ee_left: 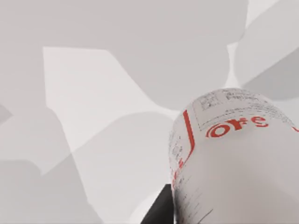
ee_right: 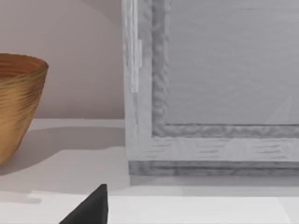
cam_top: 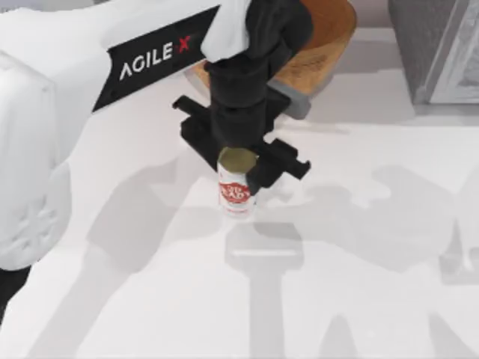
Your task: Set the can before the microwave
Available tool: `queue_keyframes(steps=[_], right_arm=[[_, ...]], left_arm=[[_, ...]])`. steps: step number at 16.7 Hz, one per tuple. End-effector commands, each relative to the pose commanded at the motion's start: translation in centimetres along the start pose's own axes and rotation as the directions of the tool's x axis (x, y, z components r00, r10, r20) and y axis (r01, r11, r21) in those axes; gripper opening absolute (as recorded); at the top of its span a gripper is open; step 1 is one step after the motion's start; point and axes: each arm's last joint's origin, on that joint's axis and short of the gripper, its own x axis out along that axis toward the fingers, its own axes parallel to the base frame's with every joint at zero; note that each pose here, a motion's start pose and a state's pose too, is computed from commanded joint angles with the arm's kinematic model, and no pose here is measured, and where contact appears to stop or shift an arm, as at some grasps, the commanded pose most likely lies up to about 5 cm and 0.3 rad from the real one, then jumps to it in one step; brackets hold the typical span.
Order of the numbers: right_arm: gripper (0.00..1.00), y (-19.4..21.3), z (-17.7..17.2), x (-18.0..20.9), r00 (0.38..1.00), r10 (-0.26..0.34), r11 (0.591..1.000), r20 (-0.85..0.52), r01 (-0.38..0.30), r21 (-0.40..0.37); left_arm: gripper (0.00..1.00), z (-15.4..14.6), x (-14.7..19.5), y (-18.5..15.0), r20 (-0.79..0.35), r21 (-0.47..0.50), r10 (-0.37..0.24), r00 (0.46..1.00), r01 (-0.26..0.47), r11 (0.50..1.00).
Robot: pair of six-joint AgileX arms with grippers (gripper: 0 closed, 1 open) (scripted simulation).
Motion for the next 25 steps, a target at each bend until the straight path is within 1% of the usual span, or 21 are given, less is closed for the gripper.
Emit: queue_keyframes(steps=[2,5,8,9,11,12,14,25], right_arm=[[1.00,0.0,0.0,0.0,1.000,0.000,1.000,0.000,0.000,0.000],[1.00,0.0,0.0,0.0,1.000,0.000,1.000,0.000,0.000,0.000],[1.00,0.0,0.0,0.0,1.000,0.000,1.000,0.000,0.000,0.000],[1.00,0.0,0.0,0.0,1.000,0.000,1.000,0.000,0.000,0.000],[1.00,0.0,0.0,0.0,1.000,0.000,1.000,0.000,0.000,0.000],[1.00,0.0,0.0,0.0,1.000,0.000,1.000,0.000,0.000,0.000],[1.00,0.0,0.0,0.0,1.000,0.000,1.000,0.000,0.000,0.000],[1.00,0.0,0.0,0.0,1.000,0.000,1.000,0.000,0.000,0.000]], left_arm=[[0.00,-0.8,-0.2,5.2,0.002,-0.105,0.000,1.000,0.000,0.994],[0.00,-3.5,-0.5,13.5,0.003,-0.275,0.000,1.000,0.001,0.961],[0.00,-8.2,-0.7,21.7,0.003,-0.453,0.000,1.000,0.001,0.891],[0.00,-9.8,-0.8,23.7,0.003,-0.500,0.000,1.000,0.001,0.866],[0.00,-12.4,-0.9,26.6,0.003,-0.567,0.000,1.000,0.001,0.824],[0.00,-13.4,-0.9,27.5,0.003,-0.589,0.001,1.000,0.001,0.808],[0.00,-14.4,-1.0,28.3,0.004,-0.609,0.001,1.000,0.001,0.793],[0.00,-14.4,-0.2,28.3,0.004,-0.609,0.001,1.000,0.001,0.793]])
